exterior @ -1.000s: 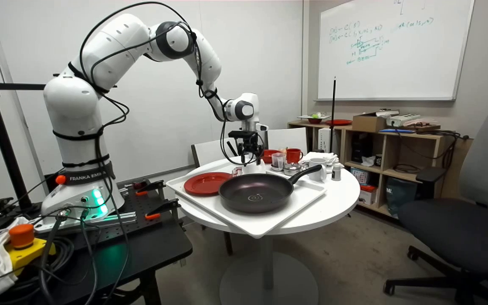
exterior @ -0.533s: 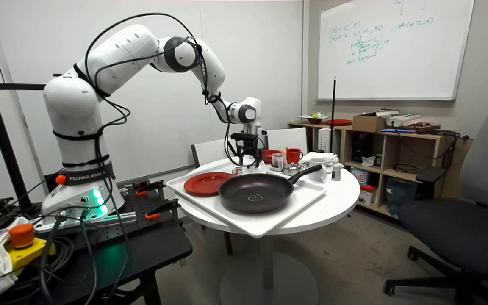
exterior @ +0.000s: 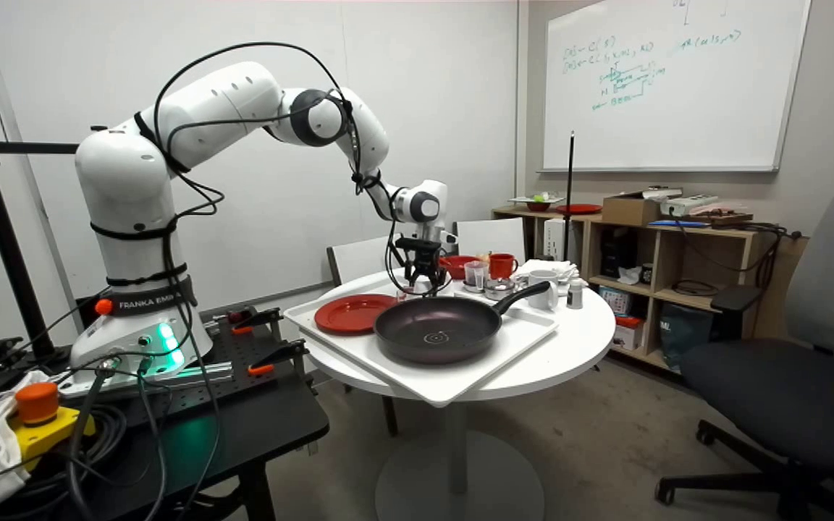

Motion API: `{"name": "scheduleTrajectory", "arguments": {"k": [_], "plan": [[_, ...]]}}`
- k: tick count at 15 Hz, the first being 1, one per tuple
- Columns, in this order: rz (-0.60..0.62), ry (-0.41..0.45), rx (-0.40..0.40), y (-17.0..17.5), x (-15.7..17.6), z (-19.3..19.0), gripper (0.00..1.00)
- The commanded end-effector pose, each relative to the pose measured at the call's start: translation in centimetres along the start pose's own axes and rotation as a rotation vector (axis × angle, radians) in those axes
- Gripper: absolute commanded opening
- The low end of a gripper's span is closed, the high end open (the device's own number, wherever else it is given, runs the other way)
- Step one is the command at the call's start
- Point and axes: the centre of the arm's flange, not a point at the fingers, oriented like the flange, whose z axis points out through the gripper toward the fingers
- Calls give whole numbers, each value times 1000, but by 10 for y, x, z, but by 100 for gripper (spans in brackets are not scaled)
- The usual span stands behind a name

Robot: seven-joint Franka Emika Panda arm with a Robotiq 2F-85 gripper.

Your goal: Pick up the cloth from the table and wipe the red plate

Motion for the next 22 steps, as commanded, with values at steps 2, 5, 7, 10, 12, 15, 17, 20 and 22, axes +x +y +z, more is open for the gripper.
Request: {"name": "scheduleTrajectory", "arguments": {"k": [2, 5, 7, 10, 12, 15, 17, 20, 22], "plan": [[6, 6, 13, 1, 16, 3, 37], [-1, 10, 10, -1, 17, 2, 14], [-8, 12, 6, -6, 16, -1, 1], [-26, 29, -13, -25, 6, -16, 5], [-38, 44, -36, -41, -1, -30, 5], [-54, 61, -64, -62, -8, -50, 5], [-48, 77, -82, -75, -15, -63, 5], [-42, 69, -92, -89, -29, -71, 5], [-37, 45, -91, -97, -39, -67, 5]]}}
